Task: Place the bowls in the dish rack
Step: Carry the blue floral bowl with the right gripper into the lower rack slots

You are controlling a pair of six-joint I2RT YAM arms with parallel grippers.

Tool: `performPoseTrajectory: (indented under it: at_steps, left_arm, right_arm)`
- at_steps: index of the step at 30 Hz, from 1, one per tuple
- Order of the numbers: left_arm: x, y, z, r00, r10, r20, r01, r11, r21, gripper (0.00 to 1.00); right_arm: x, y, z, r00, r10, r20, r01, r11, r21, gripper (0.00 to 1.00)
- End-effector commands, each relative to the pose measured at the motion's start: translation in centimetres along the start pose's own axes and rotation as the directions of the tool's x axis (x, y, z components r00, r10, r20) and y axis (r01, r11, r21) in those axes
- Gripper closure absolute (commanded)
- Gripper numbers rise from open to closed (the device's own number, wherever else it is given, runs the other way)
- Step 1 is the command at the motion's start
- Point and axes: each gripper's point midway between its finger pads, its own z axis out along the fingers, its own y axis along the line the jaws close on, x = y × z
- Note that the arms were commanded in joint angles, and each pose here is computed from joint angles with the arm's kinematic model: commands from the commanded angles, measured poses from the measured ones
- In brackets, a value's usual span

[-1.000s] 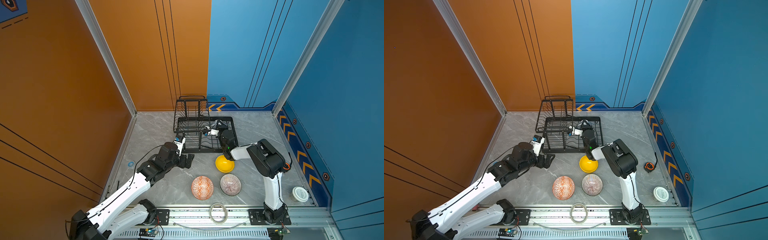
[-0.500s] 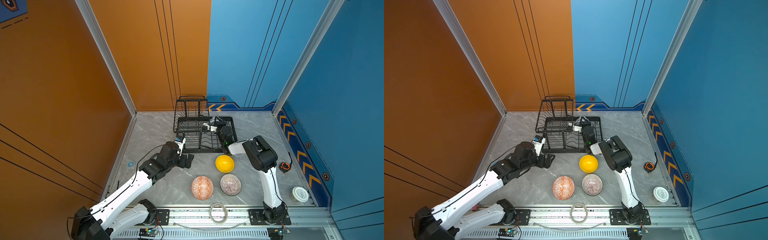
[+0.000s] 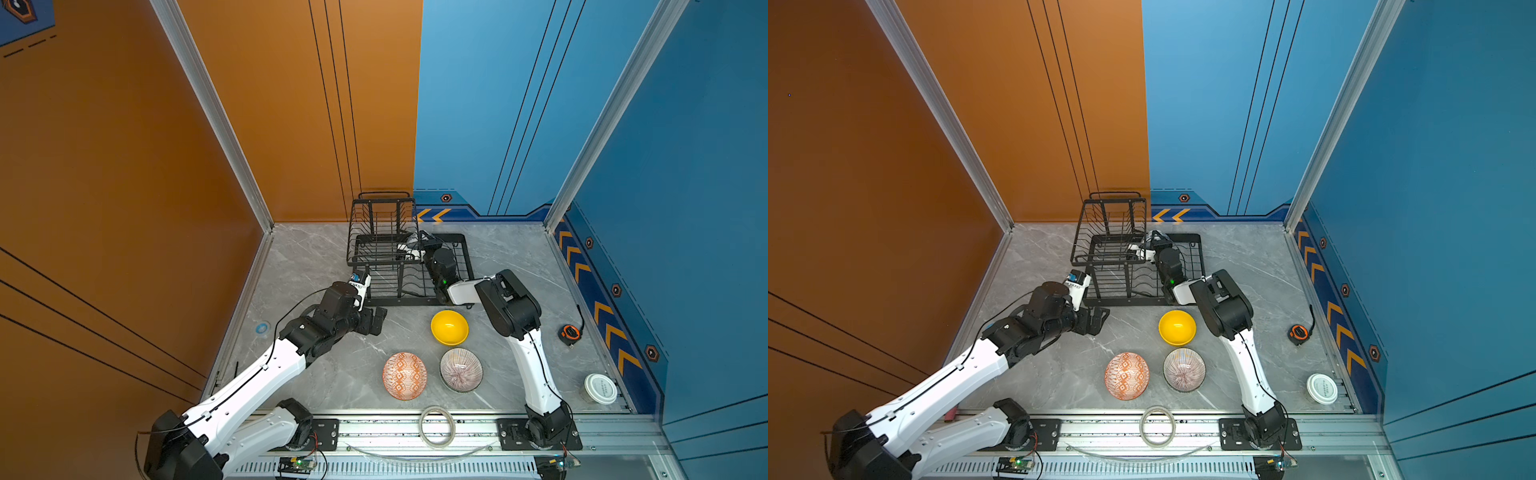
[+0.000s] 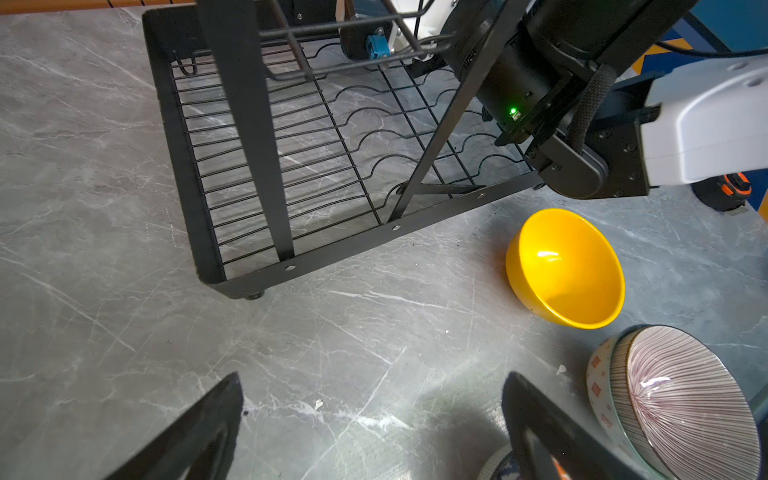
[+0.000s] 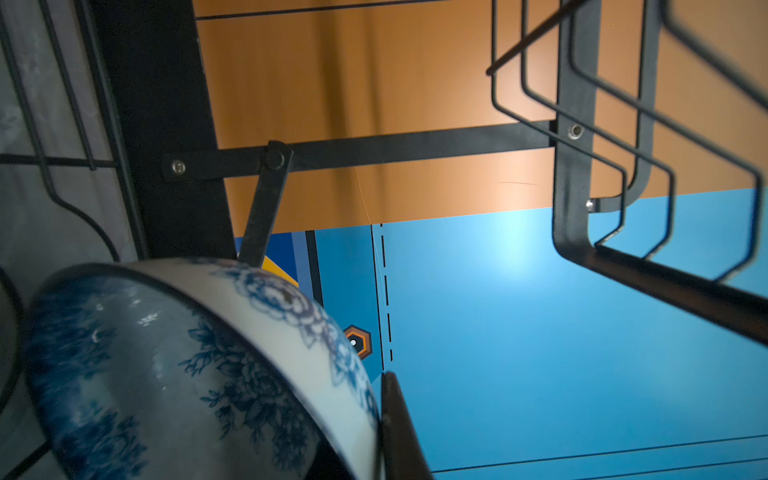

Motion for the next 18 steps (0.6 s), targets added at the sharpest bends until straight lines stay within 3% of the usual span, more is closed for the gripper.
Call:
performPoseTrajectory:
  at_steps: [1,18]
  left_arm:
    - [-0.5,0.0,-0.3,1.000,0.013,0.003,-0.013,1.000,0.008,0.02]
    - [-0.1,0.5,0.2,1.000,0.003,-0.005,-0.003,1.000,0.008,0.02]
  right_arm:
    - [-1.4,-1.9,0.8,0.998,0.046,0.036,-0.049,0.997,0.062,1.00]
    - [-3.1,0.2,1.3,0.996,0.065,0.066,-0.067,0.998,0.018,1.00]
